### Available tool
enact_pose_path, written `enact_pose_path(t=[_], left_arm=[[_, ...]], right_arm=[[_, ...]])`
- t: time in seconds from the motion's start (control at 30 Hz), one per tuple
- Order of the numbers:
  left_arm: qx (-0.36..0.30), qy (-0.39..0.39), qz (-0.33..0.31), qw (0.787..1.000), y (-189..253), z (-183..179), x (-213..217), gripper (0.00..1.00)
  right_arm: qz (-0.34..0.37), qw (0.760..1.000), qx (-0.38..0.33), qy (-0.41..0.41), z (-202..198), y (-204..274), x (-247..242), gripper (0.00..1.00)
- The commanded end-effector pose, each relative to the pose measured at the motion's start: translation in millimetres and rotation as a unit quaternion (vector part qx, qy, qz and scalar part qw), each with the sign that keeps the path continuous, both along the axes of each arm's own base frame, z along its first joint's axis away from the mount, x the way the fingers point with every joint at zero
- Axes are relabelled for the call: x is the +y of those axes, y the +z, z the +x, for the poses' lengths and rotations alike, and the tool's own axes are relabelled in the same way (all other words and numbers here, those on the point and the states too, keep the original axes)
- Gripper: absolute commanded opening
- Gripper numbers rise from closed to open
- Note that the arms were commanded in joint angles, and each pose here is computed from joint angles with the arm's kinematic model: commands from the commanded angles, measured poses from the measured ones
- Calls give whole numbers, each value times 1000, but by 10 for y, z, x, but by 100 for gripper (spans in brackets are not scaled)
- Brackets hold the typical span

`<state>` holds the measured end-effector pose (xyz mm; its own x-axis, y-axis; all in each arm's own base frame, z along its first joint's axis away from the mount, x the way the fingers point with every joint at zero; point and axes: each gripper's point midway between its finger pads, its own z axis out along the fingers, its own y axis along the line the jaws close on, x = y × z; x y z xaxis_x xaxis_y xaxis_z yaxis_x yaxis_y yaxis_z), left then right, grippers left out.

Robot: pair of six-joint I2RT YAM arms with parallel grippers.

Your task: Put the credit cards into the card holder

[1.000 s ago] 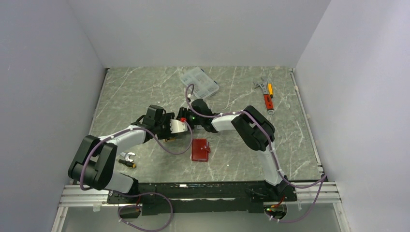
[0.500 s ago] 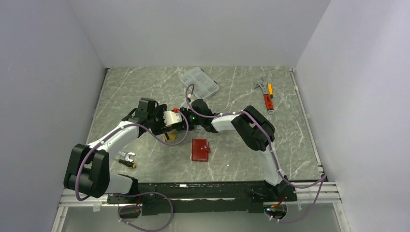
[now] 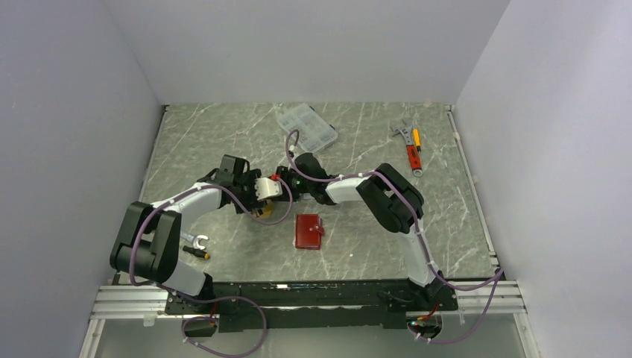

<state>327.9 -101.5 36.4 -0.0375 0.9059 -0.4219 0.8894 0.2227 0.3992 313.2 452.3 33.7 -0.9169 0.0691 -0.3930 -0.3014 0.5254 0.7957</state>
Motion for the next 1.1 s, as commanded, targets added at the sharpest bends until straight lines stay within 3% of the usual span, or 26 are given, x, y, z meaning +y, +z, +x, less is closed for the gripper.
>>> enact_pose_path(t=[0.0,0.43,1.07], left_arm=[[5,-13,-17,1000,-9,42,-104,72],[12,-26,-39,999,181,-19,-214,70],[4,-16,-31,999,256,52,-184,68]], right_arm=[[-45,999,24,-4,-131,-246,-80,47],[-46,998,32,-2,-151,-276,-77,43],[-32,999,14,-18,-157,-128,-228,3]])
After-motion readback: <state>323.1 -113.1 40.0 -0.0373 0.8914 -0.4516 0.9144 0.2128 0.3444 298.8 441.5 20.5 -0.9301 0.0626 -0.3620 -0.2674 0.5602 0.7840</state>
